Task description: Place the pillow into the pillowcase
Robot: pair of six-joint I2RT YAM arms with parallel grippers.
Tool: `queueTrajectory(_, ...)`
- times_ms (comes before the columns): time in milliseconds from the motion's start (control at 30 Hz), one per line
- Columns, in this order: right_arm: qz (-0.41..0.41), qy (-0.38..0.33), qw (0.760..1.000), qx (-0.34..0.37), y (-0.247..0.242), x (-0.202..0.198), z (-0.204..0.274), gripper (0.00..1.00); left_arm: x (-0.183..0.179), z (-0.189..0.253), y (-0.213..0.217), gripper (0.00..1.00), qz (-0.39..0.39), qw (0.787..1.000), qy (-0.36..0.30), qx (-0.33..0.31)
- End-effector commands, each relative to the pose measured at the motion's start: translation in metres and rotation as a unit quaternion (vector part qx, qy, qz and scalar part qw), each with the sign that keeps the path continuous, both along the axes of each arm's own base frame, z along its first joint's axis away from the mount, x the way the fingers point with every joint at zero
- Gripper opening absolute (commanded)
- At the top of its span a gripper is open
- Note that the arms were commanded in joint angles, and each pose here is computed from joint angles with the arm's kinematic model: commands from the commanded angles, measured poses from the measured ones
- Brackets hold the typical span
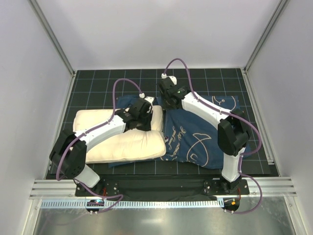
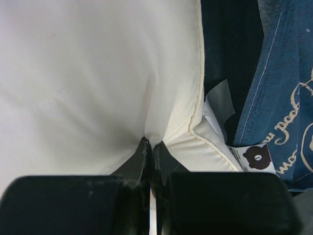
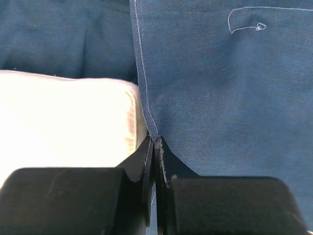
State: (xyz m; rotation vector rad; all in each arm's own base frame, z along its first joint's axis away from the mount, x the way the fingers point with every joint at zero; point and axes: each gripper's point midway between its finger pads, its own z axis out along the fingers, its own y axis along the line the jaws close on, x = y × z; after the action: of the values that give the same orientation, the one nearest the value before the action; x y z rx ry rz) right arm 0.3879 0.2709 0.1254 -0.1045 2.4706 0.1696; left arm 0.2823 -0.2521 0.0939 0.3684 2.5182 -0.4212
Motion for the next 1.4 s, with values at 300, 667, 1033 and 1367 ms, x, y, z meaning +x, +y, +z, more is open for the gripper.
queueTrajectory(300, 0.029, -0.059, 0.995, 0.074, 0.027, -0.006, 0.065, 0.04, -0.031, -0.029, 0.009, 0.0, -0.047, 0.993, 0.084, 0.064)
queueTrajectory(667, 0.076, -0.053, 0.986, 0.139, 0.029, -0.059, 0.077, 0.04, -0.001, -0.006, 0.013, 0.0, -0.006, 0.996, 0.035, 0.087)
queueTrajectory(1033, 0.096, -0.028, 0.983, 0.156, 0.036, -0.075, 0.071, 0.08, 0.063, 0.062, 0.012, 0.0, 0.052, 0.988, -0.08, 0.124)
queueTrajectory(1367, 0.099, -0.018, 0.982, 0.162, 0.042, -0.074, 0.08, 0.09, 0.083, 0.034, 0.022, 0.0, 0.109, 0.967, -0.127, 0.191)
